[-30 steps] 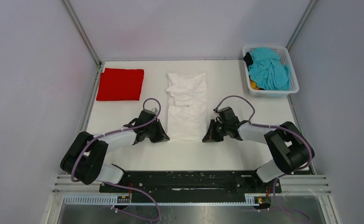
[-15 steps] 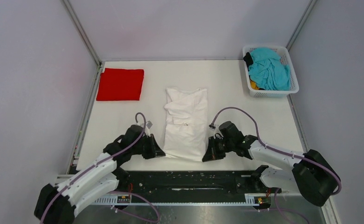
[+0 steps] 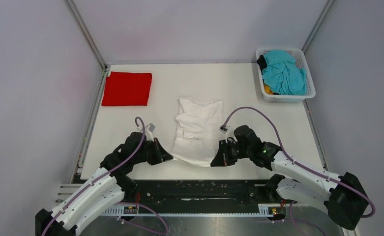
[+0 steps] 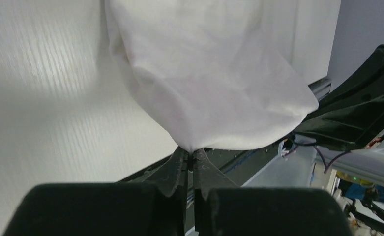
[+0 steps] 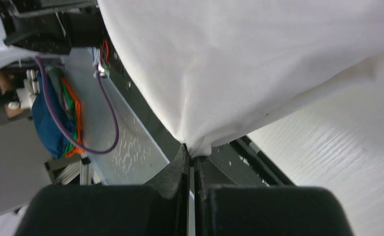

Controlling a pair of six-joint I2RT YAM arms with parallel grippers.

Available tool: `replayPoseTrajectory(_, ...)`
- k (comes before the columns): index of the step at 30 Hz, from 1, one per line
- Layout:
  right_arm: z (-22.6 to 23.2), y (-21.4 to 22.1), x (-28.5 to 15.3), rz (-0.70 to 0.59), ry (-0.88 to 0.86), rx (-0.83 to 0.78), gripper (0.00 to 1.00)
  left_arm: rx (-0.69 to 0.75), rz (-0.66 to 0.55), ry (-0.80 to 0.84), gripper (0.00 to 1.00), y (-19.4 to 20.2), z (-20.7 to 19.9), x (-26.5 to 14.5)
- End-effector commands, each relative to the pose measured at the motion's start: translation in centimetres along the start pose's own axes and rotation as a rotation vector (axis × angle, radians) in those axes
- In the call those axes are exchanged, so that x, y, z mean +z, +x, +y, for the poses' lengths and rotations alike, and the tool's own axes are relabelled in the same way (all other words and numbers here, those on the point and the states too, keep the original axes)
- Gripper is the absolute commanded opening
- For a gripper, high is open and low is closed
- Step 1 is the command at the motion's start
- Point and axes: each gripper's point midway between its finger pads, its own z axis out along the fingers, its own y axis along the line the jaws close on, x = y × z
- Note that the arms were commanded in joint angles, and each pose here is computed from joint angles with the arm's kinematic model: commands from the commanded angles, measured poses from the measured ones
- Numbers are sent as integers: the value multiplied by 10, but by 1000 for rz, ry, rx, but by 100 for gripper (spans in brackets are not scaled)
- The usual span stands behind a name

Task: Fold and stack the t-shirts
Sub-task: Fold the long partially folded tshirt into a neat square

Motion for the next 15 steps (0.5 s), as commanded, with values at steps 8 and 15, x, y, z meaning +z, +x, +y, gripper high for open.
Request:
replayPoseTrajectory(8, 5, -128, -38, -407, 171, -50, 0, 173, -383, -46, 0, -130, -63, -5)
replayPoseTrajectory(15, -3, -176, -48, -452, 172, 27, 0, 198, -473, -93, 0, -193, -79, 6)
